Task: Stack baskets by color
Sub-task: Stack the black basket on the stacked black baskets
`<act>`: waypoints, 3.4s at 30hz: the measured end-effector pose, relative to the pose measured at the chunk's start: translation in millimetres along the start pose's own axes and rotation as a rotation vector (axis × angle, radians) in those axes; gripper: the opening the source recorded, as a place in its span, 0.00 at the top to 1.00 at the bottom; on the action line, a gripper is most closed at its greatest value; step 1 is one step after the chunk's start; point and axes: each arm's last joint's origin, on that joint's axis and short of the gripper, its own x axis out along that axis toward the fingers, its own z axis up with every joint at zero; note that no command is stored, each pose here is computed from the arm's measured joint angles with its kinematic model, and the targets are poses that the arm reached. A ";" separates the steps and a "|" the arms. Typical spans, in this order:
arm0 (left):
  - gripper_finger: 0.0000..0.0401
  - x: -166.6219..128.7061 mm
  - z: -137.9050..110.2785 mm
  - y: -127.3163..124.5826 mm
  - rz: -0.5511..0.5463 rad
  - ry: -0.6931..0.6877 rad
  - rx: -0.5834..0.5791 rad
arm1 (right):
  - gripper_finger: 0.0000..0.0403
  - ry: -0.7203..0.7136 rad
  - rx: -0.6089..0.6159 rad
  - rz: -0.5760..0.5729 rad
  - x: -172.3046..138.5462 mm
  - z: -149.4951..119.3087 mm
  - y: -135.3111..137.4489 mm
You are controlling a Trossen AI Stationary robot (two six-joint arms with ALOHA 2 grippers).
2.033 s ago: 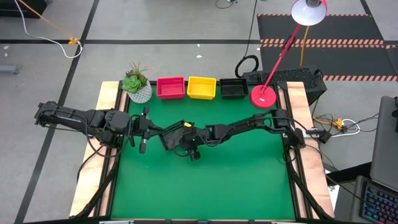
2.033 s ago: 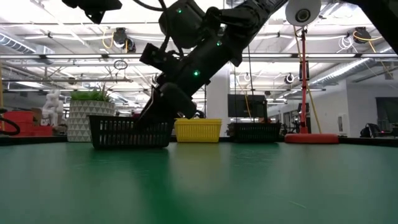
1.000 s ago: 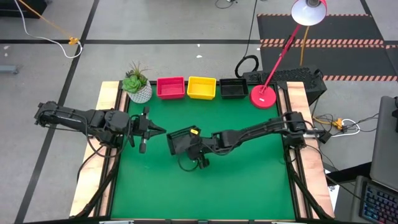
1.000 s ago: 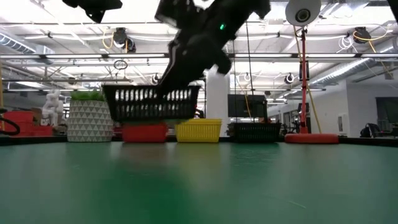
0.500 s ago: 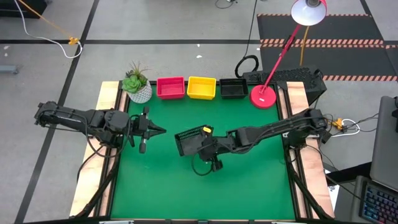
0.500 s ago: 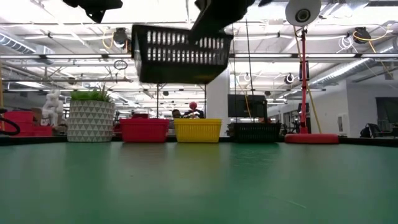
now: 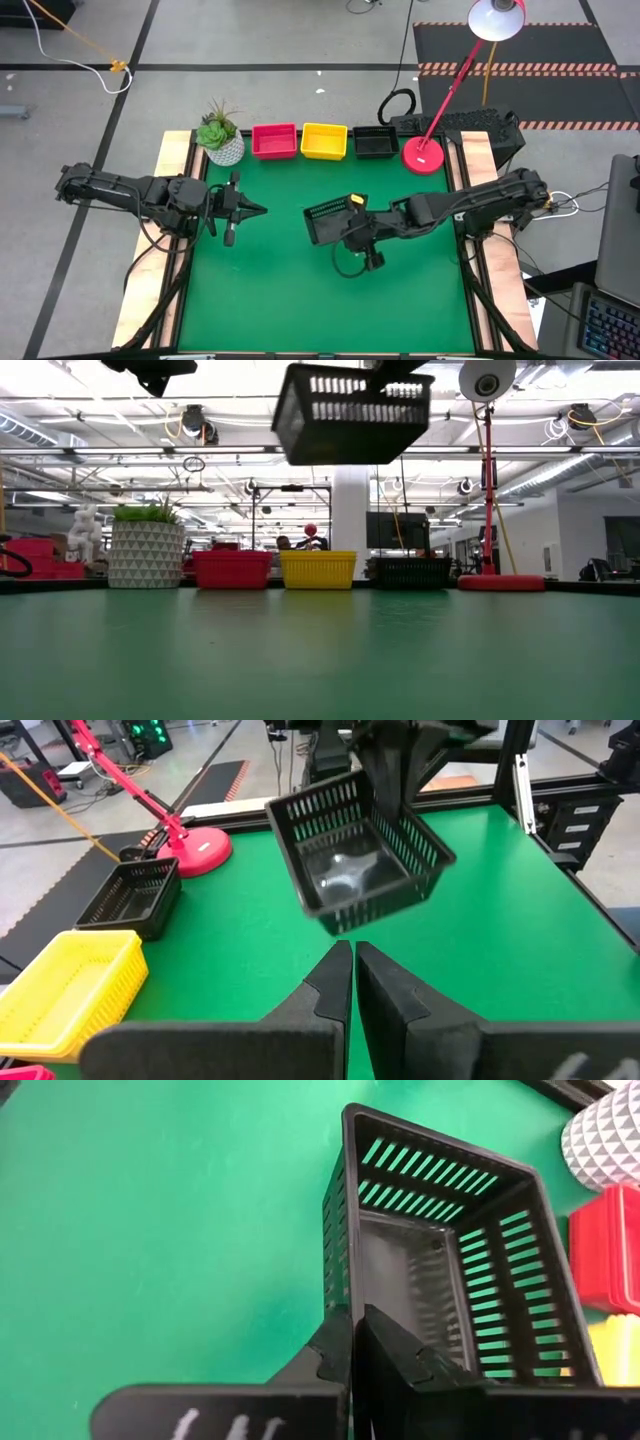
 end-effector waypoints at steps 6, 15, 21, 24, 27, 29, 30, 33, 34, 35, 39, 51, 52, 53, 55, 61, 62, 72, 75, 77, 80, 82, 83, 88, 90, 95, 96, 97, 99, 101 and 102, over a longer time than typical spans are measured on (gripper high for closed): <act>0.95 0.0 0.0 0.0 0.000 0.000 0.000 | 0.99 0.027 0.011 0.006 -22.5 -8.5 -1.3; 0.95 0.0 0.0 0.0 0.000 0.000 -0.002 | 0.99 0.057 0.068 0.008 -45.8 -19.2 -3.2; 0.95 0.0 0.0 0.0 0.000 0.000 -0.002 | 0.99 0.103 0.125 -0.038 -63.3 -29.1 -0.7; 0.95 0.0 0.0 0.0 0.000 0.000 -0.003 | 0.99 0.106 0.138 -0.072 -74.2 -33.3 4.1; 0.95 0.0 0.0 0.0 0.000 0.000 -0.001 | 0.99 0.084 0.141 -0.091 -83.0 -39.0 10.4; 0.95 0.0 0.0 0.0 0.000 0.000 -0.001 | 0.99 0.076 0.132 -0.093 -87.1 -45.5 14.8; 0.95 0.0 0.0 0.0 0.000 0.000 -0.001 | 0.99 0.073 0.126 -0.090 -88.3 -49.5 17.1; 0.95 0.0 0.0 0.0 0.000 0.000 -0.001 | 0.99 0.053 0.124 -0.123 -89.3 -61.0 22.7; 0.95 0.0 0.0 0.0 0.000 0.000 -0.001 | 0.99 0.052 0.127 -0.124 -89.3 -65.4 23.9; 0.95 0.0 0.0 0.0 0.000 0.000 -0.001 | 0.99 0.050 0.134 -0.123 -89.1 -69.3 25.0; 0.95 0.0 0.0 0.0 0.000 0.000 0.002 | 0.99 0.039 0.172 -0.172 -87.6 -84.9 25.5; 0.95 0.0 0.1 0.0 0.001 -0.001 -0.002 | 0.99 0.019 0.176 -0.206 -90.7 -111.1 26.2; 0.95 0.0 0.2 0.0 0.001 -0.002 -0.002 | 0.99 0.017 0.173 -0.207 -91.1 -111.2 25.8; 0.95 0.0 0.2 0.0 0.001 -0.002 -0.002 | 0.99 0.018 0.166 -0.208 -91.0 -111.1 25.3; 0.95 0.0 0.2 0.0 0.001 -0.002 -0.003 | 0.99 0.023 0.139 -0.213 -90.6 -111.2 23.6; 0.95 0.0 0.3 0.0 0.001 -0.003 -0.004 | 0.99 0.049 0.070 -0.259 -87.8 -112.5 8.8; 0.95 0.0 0.3 0.0 0.001 -0.003 -0.004 | 0.99 0.057 0.063 -0.270 -87.3 -113.2 5.2; 0.95 0.0 0.3 0.0 0.001 -0.003 -0.004 | 0.99 0.096 0.012 -0.336 -83.8 -122.2 -40.7; 0.95 0.0 0.3 0.0 0.001 -0.003 -0.004 | 0.99 0.080 0.013 -0.355 -84.5 -125.7 -56.9; 0.95 0.0 0.3 0.0 0.001 -0.003 -0.005 | 0.99 0.060 0.006 -0.359 -85.5 -127.9 -67.0; 0.95 0.0 0.3 0.0 0.001 -0.003 -0.004 | 0.99 0.033 0.005 -0.379 -88.0 -132.9 -82.8; 0.95 0.0 0.3 0.0 0.001 -0.003 -0.004 | 0.99 0.016 0.007 -0.389 -89.4 -136.5 -92.8; 0.95 0.0 0.3 0.0 0.001 -0.003 -0.004 | 0.99 0.007 0.005 -0.392 -89.4 -138.0 -97.4; 0.95 0.0 0.3 0.0 0.001 -0.003 -0.004 | 0.99 -0.013 -0.009 -0.398 -86.1 -146.2 -119.0; 0.95 0.0 0.3 0.0 0.001 -0.003 -0.002 | 0.99 -0.006 -0.011 -0.402 -82.8 -150.3 -127.7; 0.95 0.0 0.3 0.0 0.001 -0.003 -0.002 | 0.99 0.017 0.000 -0.414 -77.1 -163.0 -148.0; 0.95 0.0 0.3 0.0 0.001 -0.003 -0.002 | 0.99 0.018 0.008 -0.414 -75.9 -165.8 -152.0; 0.95 0.0 0.3 0.0 0.001 -0.003 -0.002 | 0.99 0.015 0.017 -0.414 -74.7 -168.4 -156.0; 0.95 0.0 0.3 0.0 0.001 -0.003 -0.002 | 0.99 0.014 0.029 -0.403 -72.0 -174.0 -162.9; 0.95 0.0 0.3 0.0 0.001 -0.003 -0.002 | 0.99 0.021 0.044 -0.390 -68.9 -179.7 -168.6; 0.95 0.0 0.3 0.0 0.001 -0.003 -0.002 | 0.99 0.028 0.052 -0.389 -67.1 -182.0 -171.1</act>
